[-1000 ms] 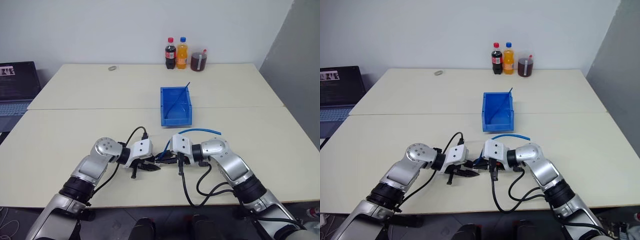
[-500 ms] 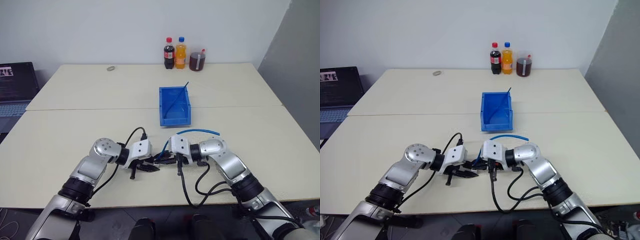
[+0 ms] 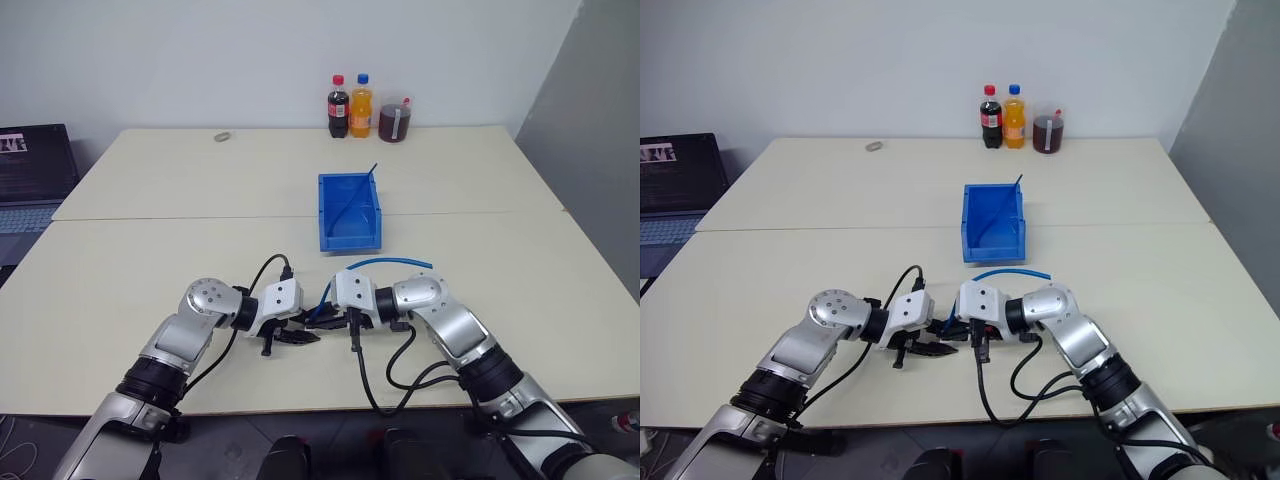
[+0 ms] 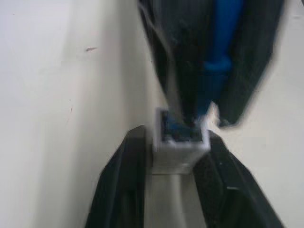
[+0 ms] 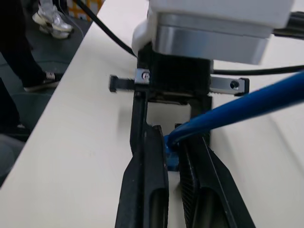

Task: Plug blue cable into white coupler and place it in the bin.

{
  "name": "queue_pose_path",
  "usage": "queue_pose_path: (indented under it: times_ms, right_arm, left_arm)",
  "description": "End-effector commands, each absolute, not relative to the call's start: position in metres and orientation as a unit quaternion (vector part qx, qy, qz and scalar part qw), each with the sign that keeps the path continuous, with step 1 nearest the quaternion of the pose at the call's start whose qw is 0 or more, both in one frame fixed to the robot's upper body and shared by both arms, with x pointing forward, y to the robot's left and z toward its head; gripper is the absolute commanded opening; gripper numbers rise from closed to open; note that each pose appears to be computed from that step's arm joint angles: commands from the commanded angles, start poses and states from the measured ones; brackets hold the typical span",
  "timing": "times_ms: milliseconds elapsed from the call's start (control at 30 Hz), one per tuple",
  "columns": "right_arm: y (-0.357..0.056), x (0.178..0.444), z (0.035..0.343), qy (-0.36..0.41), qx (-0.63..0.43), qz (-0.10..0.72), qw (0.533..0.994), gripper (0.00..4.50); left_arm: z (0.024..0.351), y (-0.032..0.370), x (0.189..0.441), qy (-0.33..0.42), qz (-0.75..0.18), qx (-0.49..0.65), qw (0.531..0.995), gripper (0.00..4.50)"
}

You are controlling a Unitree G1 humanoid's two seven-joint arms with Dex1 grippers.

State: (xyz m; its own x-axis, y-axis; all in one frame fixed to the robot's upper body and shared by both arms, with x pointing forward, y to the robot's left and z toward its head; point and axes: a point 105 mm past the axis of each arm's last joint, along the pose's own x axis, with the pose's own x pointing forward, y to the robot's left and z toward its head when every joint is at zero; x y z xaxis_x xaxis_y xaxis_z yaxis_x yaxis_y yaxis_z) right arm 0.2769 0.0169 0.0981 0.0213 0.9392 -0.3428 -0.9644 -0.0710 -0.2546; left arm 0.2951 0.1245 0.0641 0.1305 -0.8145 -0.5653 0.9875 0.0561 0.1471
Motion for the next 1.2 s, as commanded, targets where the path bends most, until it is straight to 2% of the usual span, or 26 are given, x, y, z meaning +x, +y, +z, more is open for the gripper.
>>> queue_pose_path:
  times_ms: [33,200,367,433,567,667,833,900,967,1200]
  right_arm:
    - [0.011,0.268,0.105,0.028,-0.198,0.702,0.683,0.04]
    - [-0.001,0.276,0.146,-0.014,-0.17,0.666,0.726,0.04]
    - [-0.019,0.287,0.191,-0.045,-0.104,0.622,0.775,0.04]
    - [-0.028,0.295,0.208,-0.055,-0.071,0.6,0.795,0.04]
    - [-0.04,0.33,0.235,-0.07,-0.024,0.538,0.84,0.04]
    - [-0.041,0.361,0.243,-0.065,-0.014,0.503,0.862,0.04]
    - [-0.036,0.418,0.239,-0.014,-0.028,0.442,0.896,0.04]
    - [-0.034,0.431,0.231,0.022,-0.058,0.441,0.895,0.75]
    - [-0.036,0.439,0.227,0.044,-0.092,0.438,0.893,1.18]
    - [-0.061,0.441,0.235,0.082,-0.205,0.471,0.854,2.87]
  left_arm:
    - [0.082,0.135,0.302,0.136,-0.608,0.251,0.741,2.54]
    - [0.101,0.15,0.296,0.127,-0.589,0.237,0.762,3.51]
    - [0.14,0.159,0.3,0.084,-0.537,0.146,0.827,4.44]
    - [0.155,0.162,0.304,0.067,-0.514,0.122,0.846,4.5]
    - [0.187,0.163,0.324,0.012,-0.451,0.144,0.881,4.5]
    - [0.205,0.157,0.336,-0.017,-0.426,0.147,0.892,4.5]
    - [0.207,0.152,0.348,-0.025,-0.403,0.164,0.9,4.5]
    - [0.207,0.149,0.35,-0.029,-0.399,0.169,0.901,4.5]
    - [0.207,0.147,0.352,-0.032,-0.399,0.172,0.9,4.5]
    - [0.21,0.152,0.356,-0.037,-0.383,0.176,0.906,4.5]
